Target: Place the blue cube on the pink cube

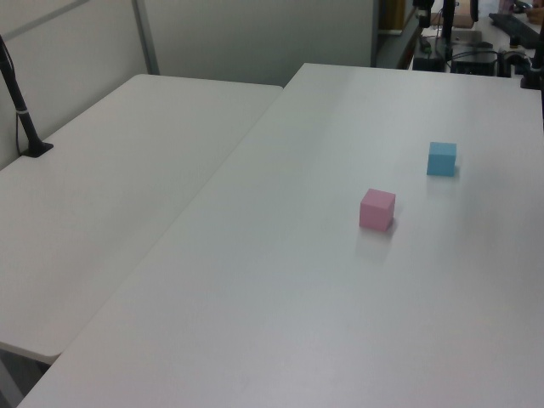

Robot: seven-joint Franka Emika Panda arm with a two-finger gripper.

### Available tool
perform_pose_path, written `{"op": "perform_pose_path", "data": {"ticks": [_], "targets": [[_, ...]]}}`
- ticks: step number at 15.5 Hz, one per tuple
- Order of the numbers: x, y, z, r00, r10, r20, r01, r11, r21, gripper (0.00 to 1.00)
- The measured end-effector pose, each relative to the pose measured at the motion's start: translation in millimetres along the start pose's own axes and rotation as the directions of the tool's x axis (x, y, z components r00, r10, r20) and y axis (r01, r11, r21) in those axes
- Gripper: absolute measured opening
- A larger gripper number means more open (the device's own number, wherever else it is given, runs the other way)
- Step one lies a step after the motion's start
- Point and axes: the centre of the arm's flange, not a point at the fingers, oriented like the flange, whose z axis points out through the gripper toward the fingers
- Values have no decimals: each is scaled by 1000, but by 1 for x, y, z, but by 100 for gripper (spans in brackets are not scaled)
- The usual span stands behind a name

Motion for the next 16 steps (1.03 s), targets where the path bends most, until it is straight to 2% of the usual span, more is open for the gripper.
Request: {"op": "perform_pose_path", "data": {"ticks": [5,14,16], "targets": [[5,-8,11,996,-89,20,89,996,-5,100],[3,-36,24,986,-158,46,159,987,-10,100],[2,-52,46,974,-214,80,217,975,-38,100]]}}
